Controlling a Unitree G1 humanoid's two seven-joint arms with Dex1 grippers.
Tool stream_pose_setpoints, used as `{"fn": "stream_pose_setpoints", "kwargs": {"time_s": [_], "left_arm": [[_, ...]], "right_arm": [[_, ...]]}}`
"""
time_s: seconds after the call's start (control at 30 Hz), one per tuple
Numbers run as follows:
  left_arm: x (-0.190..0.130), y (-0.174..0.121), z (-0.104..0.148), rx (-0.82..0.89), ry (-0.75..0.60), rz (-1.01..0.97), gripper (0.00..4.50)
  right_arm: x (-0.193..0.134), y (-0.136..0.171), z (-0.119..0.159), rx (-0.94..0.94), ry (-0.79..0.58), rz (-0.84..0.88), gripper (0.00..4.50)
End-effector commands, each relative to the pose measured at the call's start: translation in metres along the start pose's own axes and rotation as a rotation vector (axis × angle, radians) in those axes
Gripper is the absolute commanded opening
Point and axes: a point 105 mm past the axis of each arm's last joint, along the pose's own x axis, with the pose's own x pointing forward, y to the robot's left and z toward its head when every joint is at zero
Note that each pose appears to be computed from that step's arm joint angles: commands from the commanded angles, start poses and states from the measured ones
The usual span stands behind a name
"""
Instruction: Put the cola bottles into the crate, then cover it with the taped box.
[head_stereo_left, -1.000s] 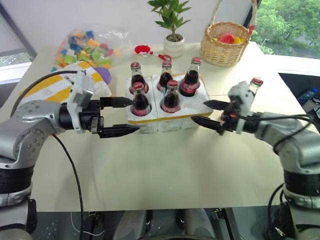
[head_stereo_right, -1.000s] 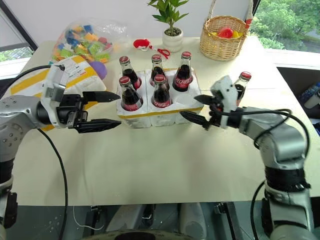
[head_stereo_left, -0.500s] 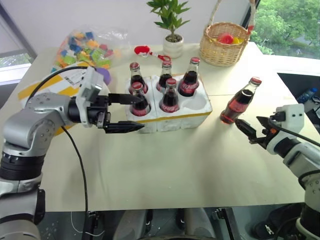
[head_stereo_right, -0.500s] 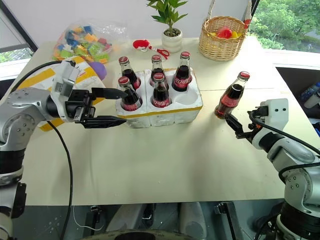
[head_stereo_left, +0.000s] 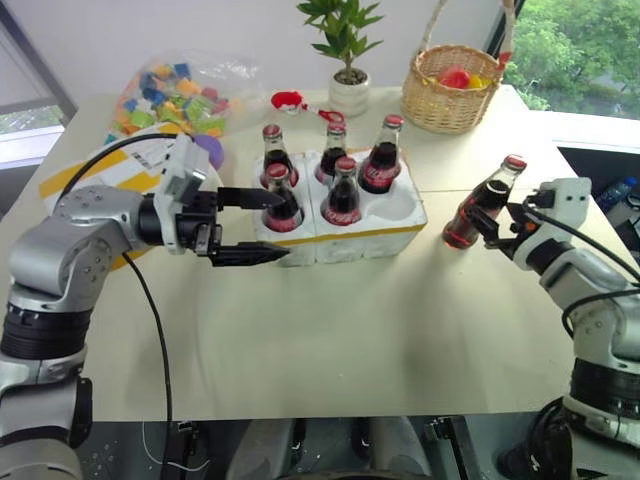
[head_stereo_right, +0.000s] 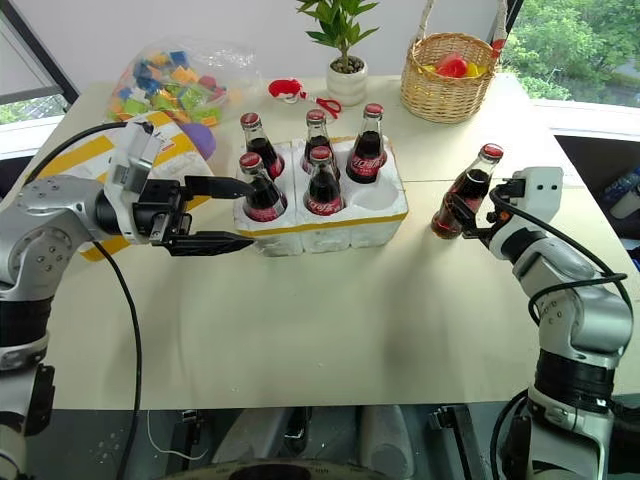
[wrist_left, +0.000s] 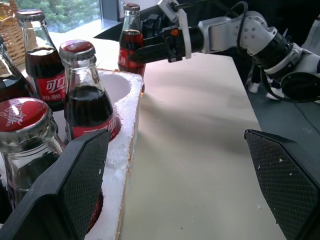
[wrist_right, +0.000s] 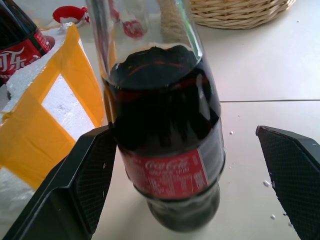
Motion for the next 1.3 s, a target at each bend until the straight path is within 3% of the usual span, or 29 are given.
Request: {"fn": "stream_pose_setpoints", "kwargs": {"time_s": [0.03, 0.13, 0.23, 0.3, 0.53, 0.67, 0.73, 0.97, 1.3], "left_arm": [[-0.004, -0.004, 0.013, 0.05, -0.011, 0.012, 4.5], [-0.004, -0.004, 0.014, 0.052, -0.011, 0.018, 4.5], [-0.005, -0.005, 0.016, 0.055, -0.007, 0.026, 4.5], [-0.006, -0.005, 0.016, 0.054, -0.007, 0.031, 4.5], [-0.008, -0.007, 0.015, 0.048, -0.005, 0.044, 4.5], [-0.008, -0.006, 0.015, 0.048, -0.007, 0.047, 4.5], [-0.008, -0.005, 0.015, 0.048, -0.008, 0.048, 4.5], [-0.007, -0.004, 0.015, 0.053, -0.011, 0.052, 4.5], [-0.009, -0.005, 0.015, 0.057, -0.018, 0.073, 4.5]], "right_arm": [[0.008, -0.002, 0.01, -0.025, -0.043, 0.009, 4.46], [0.017, -0.001, 0.006, -0.015, -0.04, 0.019, 4.46], [0.018, 0.004, 0.01, -0.009, -0.07, 0.04, 3.62], [0.014, 0.012, 0.017, -0.025, -0.105, 0.087, 2.78], [-0.001, 0.029, 0.071, -0.028, -0.288, 0.188, 2.83], [-0.009, 0.067, 0.112, 0.006, -0.409, 0.364, 2.83], [-0.009, 0.087, 0.119, 0.004, -0.415, 0.443, 2.83], [0.006, 0.119, 0.1, -0.051, -0.314, 0.538, 2.83], [0.023, 0.125, 0.049, -0.176, -0.113, 0.567, 2.83]]}}
